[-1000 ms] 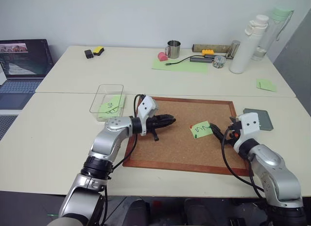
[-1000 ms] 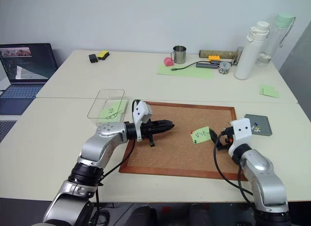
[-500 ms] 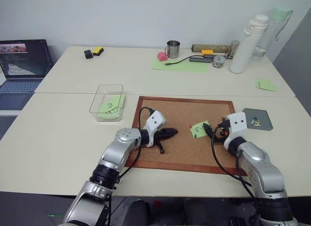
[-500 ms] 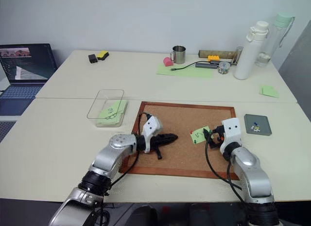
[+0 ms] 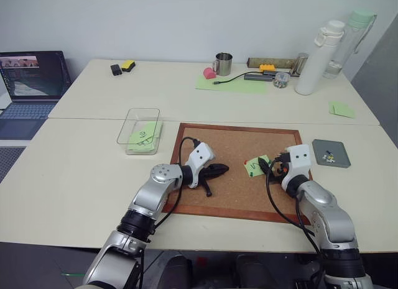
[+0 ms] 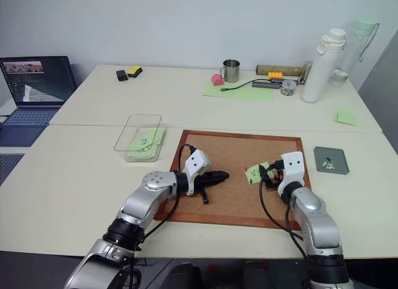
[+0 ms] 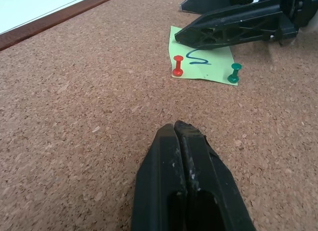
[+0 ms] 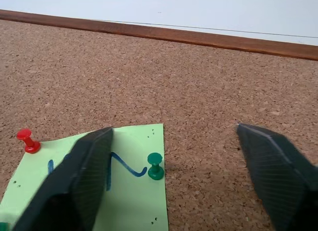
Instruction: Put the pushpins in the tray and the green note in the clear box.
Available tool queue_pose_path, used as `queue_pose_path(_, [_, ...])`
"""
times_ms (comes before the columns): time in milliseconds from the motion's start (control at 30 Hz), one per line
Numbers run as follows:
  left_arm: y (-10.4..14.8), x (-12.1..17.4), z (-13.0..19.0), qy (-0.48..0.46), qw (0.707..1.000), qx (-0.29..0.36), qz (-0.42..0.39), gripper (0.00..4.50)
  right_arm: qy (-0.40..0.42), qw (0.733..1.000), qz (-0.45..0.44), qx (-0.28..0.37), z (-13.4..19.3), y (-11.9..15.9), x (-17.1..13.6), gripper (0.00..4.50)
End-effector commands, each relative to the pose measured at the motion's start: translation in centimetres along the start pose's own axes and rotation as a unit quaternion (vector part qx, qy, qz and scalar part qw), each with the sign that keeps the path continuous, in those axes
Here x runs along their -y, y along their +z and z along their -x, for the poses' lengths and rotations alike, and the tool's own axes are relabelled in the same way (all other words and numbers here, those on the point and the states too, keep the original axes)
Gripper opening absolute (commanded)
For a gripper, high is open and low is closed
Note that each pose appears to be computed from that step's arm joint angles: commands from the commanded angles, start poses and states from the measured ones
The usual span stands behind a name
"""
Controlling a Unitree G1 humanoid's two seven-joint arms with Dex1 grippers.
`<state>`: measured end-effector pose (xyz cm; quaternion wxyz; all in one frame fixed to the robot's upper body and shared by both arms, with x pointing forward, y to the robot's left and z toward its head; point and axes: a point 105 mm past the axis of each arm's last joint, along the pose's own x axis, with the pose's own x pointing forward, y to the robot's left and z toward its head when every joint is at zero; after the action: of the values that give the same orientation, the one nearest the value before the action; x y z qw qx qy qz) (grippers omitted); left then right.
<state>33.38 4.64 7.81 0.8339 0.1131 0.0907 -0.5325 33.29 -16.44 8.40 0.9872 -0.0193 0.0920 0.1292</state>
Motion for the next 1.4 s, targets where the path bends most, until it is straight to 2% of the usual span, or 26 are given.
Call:
queue_pose_path(33, [-0.8,-0.1,0.1,0.002,1.0,-0.017,0.006,0.0,0.0,1.0,0.002,0.024,0.4,0.9,-0.1,3.22])
queue_pose_path(367, [-0.5,-0.3,0.0,0.003,1.0,-0.013,0.007,0.0,0.005,1.0,0.014,0.025,0.7,0.8,-0.1,1.17])
queue_pose_path(500, [-0.5,-0.5,0.1,0.005,1.0,-0.014,0.007,0.0,0.015,0.999,0.016,0.037,0.9,1.5,-0.5,0.48])
queue_pose_path(700, [-0.7,-0.6,0.1,0.008,1.0,-0.018,0.006,0.0,0.03,0.998,0.018,0.053,1.3,2.5,-1.1,0.48])
queue_pose_path(967, [-1.6,-0.8,0.3,0.016,0.999,-0.041,0.002,0.0,0.037,0.994,0.007,0.099,2.6,5.4,-1.4,0.48])
queue_pose_path(1267, [-1.5,-0.7,0.1,0.012,0.999,-0.04,0.001,0.0,0.017,0.997,0.018,0.072,2.7,4.4,-0.4,0.48])
queue_pose_path(1300, [-1.5,-0.8,0.1,0.012,0.999,-0.039,0.002,0.0,0.018,0.997,0.015,0.069,2.7,4.2,-0.4,0.66])
queue_pose_path(1400, [-1.5,-0.7,0.1,0.012,0.999,-0.039,0.001,0.0,0.026,0.998,0.013,0.057,2.4,3.6,-0.8,0.66])
